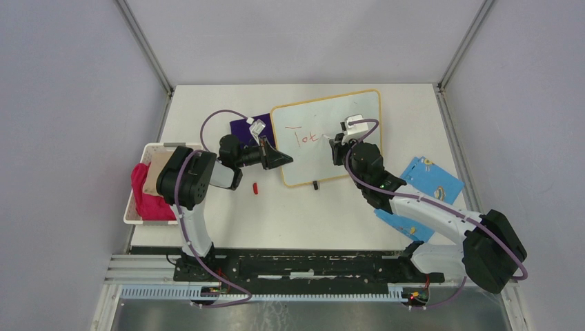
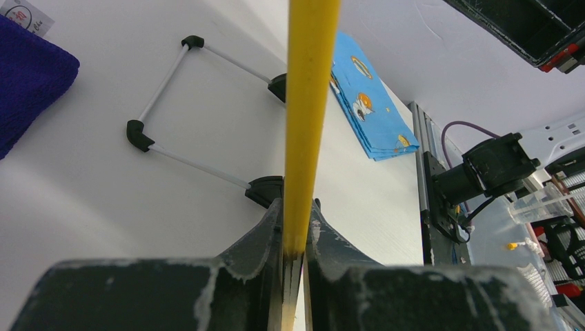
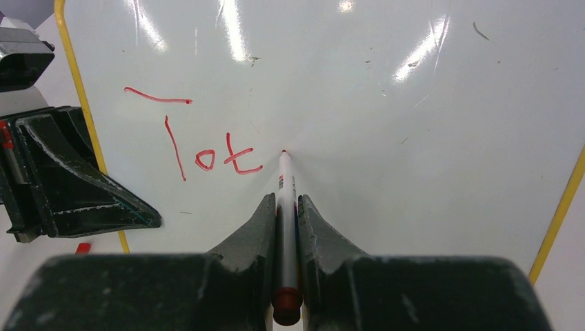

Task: Write a sentence on the whiteboard

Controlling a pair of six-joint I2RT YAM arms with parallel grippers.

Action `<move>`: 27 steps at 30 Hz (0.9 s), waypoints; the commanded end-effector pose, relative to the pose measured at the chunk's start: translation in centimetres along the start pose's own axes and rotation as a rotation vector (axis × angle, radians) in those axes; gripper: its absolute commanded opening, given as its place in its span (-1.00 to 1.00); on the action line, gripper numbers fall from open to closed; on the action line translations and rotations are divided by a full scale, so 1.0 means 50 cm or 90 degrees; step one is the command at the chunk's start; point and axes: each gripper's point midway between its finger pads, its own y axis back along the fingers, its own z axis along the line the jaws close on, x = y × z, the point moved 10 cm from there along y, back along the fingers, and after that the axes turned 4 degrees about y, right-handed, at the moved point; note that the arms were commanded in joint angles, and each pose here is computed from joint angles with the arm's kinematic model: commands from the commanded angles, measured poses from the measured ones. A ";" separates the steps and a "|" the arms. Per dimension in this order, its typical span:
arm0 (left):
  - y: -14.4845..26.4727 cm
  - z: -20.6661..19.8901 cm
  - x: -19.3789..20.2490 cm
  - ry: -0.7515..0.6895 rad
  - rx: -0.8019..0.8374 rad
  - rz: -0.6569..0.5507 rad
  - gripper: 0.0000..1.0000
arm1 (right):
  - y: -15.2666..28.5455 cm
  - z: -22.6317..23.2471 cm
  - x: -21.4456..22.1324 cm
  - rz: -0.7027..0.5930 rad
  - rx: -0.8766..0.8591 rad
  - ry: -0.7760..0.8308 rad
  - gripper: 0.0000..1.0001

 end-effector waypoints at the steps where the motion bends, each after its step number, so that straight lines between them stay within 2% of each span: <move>1: -0.002 0.006 -0.001 -0.011 -0.023 0.001 -0.96 | -0.012 -0.001 -0.048 -0.045 0.019 -0.010 -1.00; 14: -0.002 0.007 -0.002 -0.011 -0.024 0.002 -0.96 | -0.016 0.013 -0.038 -0.042 -0.032 -0.007 -1.00; 27: -0.002 0.009 0.000 -0.008 -0.026 0.004 -0.96 | 0.004 -0.001 0.002 -0.010 -0.020 0.007 -1.00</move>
